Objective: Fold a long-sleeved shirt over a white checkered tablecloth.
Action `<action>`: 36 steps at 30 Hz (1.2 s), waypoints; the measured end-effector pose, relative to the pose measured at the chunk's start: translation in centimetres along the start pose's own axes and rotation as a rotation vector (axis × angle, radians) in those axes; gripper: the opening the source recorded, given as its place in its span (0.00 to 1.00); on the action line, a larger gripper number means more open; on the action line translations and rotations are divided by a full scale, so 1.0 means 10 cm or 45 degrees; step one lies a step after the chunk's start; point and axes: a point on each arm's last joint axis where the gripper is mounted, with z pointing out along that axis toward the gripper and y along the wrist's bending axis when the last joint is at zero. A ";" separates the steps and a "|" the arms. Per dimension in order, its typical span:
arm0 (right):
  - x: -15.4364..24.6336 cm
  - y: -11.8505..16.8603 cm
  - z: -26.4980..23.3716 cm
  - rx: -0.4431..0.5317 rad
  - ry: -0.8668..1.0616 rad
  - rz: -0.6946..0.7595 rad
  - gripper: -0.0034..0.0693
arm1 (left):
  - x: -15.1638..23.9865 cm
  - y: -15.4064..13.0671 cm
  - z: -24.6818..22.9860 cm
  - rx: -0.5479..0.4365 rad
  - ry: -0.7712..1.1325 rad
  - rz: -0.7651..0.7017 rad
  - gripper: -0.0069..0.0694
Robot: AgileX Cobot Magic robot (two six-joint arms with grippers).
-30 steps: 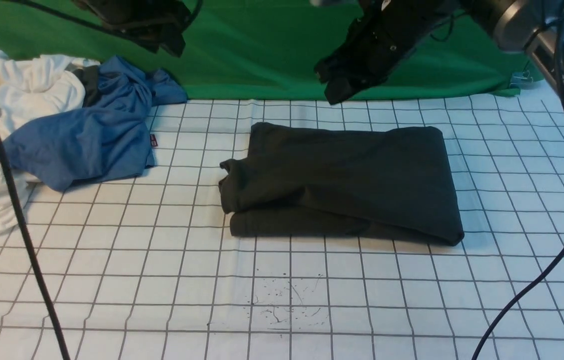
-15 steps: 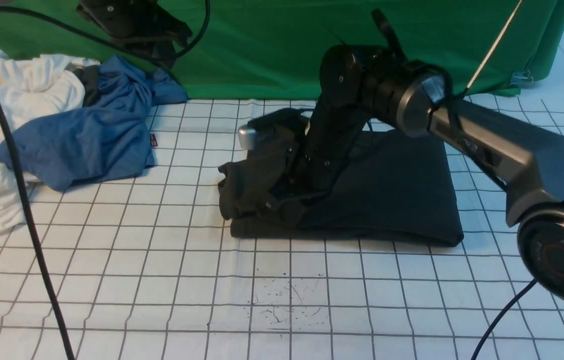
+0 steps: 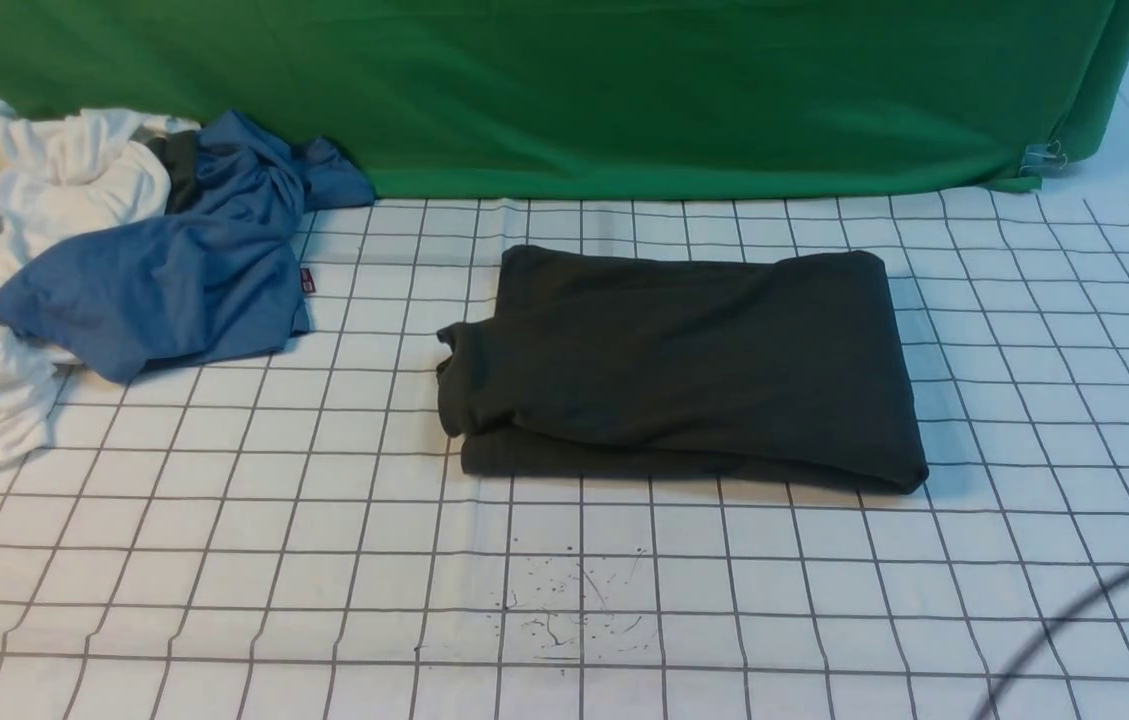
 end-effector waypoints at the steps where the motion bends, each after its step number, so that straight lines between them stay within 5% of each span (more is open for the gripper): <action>1: -0.02 0.04 -0.31 0.034 -0.048 -0.022 0.08 | 0.08 -0.03 -0.19 -0.009 0.000 -0.003 0.15; 11: 0.35 0.51 -1.57 0.143 -0.292 -0.092 0.10 | 1.20 -0.37 -0.91 -0.051 -0.028 -0.118 0.15; 25: 1.75 0.96 -1.90 0.387 -0.742 -0.019 0.10 | 2.88 -0.83 -1.18 -0.114 -0.314 -0.196 0.16; 36: 2.29 1.16 -1.97 0.412 -0.808 -0.021 0.12 | 3.33 -0.96 -1.25 -0.140 -0.436 -0.185 0.17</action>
